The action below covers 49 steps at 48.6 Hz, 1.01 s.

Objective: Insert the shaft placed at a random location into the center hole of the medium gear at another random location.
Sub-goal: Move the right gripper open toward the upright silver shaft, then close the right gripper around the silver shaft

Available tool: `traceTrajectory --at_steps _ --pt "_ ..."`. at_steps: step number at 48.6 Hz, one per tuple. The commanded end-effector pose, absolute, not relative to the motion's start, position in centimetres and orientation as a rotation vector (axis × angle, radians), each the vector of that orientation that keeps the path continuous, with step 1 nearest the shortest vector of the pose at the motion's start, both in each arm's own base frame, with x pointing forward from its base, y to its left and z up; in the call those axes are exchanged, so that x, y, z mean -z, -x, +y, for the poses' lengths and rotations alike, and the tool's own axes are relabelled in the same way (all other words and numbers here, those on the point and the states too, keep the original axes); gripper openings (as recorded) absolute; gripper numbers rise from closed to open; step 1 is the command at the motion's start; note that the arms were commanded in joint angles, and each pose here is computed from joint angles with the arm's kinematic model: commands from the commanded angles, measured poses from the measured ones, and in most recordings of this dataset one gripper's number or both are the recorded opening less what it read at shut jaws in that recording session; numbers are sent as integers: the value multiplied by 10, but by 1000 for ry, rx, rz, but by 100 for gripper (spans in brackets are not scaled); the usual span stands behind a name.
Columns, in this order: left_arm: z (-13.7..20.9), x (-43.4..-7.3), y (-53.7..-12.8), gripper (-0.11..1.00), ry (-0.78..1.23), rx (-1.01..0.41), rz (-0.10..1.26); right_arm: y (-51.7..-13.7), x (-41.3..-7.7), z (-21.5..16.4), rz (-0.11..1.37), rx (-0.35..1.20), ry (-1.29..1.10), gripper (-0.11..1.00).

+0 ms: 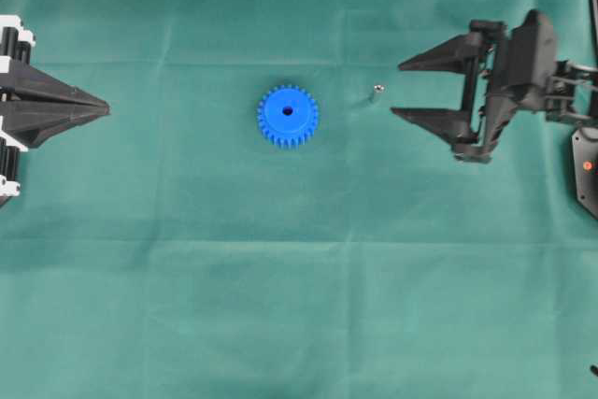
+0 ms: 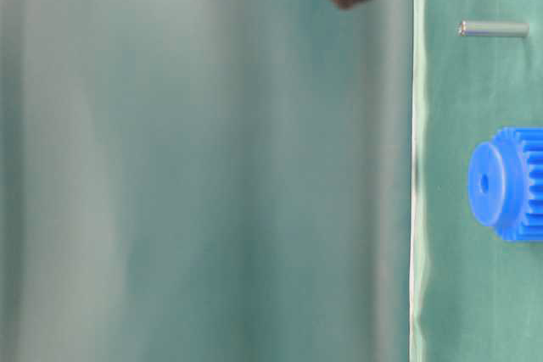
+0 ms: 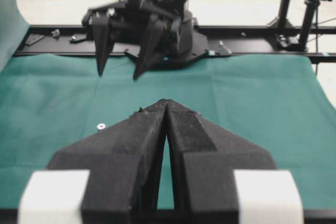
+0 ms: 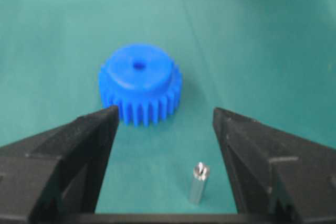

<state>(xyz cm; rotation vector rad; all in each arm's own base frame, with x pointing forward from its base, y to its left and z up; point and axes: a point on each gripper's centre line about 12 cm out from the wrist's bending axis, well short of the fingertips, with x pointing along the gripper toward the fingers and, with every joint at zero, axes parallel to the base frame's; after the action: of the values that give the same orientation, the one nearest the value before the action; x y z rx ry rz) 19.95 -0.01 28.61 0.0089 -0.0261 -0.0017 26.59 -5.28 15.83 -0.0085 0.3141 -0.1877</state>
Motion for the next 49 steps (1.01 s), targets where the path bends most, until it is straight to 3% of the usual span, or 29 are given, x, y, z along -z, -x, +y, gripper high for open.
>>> traceTrajectory --at_steps 1,24,49 --pt "0 -291 -202 0 -13 1 -37 -276 -156 -59 292 202 19 82" --pt "0 -289 -201 0 -9 2 -26 -288 -104 -73 380 263 -18 82" --pt "0 -287 -201 0 -9 2 -14 -289 -99 -80 392 299 -39 77"
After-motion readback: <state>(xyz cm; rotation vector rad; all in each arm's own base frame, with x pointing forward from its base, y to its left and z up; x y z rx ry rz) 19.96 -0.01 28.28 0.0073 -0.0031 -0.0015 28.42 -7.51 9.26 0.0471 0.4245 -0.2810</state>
